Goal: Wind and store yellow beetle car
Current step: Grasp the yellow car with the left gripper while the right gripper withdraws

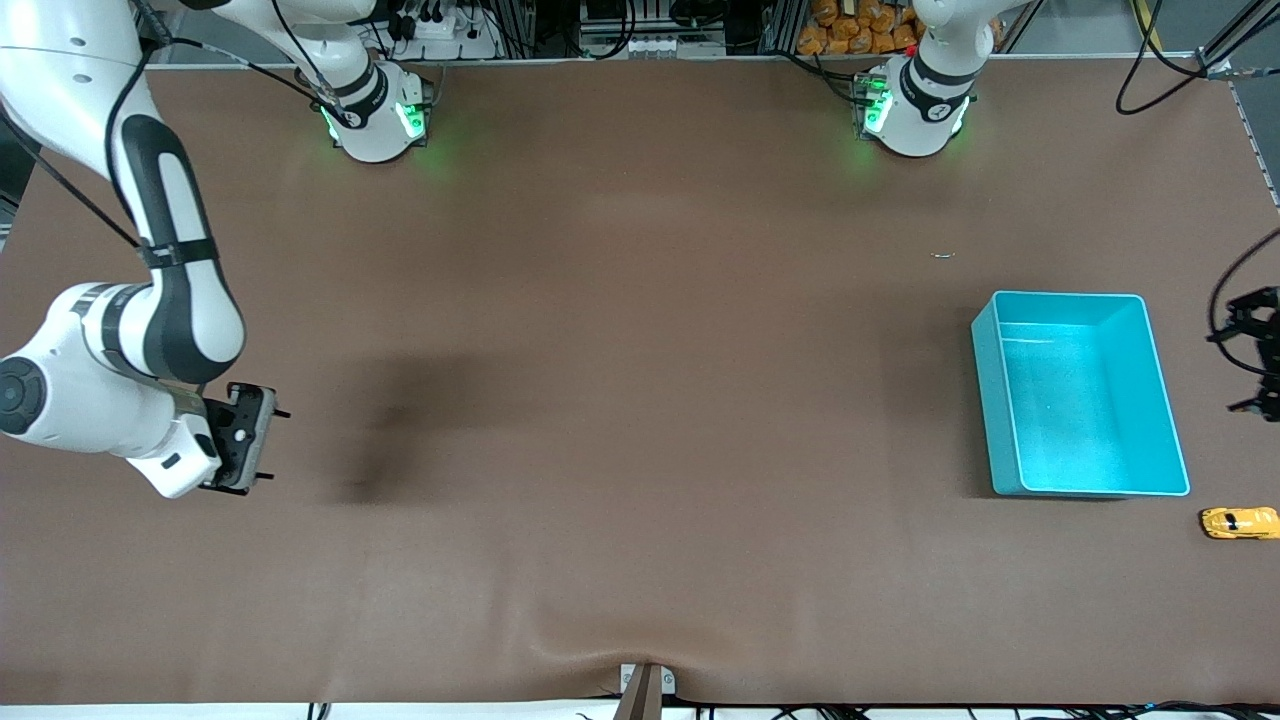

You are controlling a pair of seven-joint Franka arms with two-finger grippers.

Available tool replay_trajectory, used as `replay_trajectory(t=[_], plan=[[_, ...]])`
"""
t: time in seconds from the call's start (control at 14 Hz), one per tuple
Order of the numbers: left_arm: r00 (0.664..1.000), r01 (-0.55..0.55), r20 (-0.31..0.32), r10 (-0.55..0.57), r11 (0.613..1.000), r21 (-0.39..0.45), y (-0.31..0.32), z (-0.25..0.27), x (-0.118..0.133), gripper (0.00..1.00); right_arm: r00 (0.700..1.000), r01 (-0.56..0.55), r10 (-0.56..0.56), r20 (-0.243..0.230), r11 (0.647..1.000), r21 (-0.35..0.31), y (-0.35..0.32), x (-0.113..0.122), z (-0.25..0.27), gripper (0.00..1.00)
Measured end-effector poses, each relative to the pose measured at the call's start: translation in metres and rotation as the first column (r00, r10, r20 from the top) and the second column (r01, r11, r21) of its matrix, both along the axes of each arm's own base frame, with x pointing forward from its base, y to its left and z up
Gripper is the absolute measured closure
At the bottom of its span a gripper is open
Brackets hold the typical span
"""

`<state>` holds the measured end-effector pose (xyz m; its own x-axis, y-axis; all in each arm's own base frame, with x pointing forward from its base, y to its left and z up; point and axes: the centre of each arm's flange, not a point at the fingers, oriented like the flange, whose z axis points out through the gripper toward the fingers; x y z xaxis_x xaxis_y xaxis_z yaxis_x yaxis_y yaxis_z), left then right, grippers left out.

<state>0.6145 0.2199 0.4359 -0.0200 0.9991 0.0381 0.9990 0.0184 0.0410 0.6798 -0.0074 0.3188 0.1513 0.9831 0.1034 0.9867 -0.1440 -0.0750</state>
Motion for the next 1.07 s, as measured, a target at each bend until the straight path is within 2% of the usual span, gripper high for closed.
replay_trajectory(t=[0.21,0.5,1.07], plan=[[0.999,-0.04,0.01,0.04,0.999,0.023,0.059,-0.038,0.028,0.0,1.0,0.024,-0.024,-0.005,1.0,0.0,0.025,0.005,0.016,0.0],[0.997,0.011,0.076,-0.019,0.995,0.096,0.094,-0.109,0.057,0.0,0.994,0.105,-0.105,-0.019,0.995,-0.003,0.05,0.007,0.027,0.0],[0.976,0.084,0.185,-0.118,0.98,0.182,0.122,-0.16,0.07,0.0,0.982,0.186,-0.186,-0.035,0.982,-0.014,0.102,0.003,0.027,0.0]])
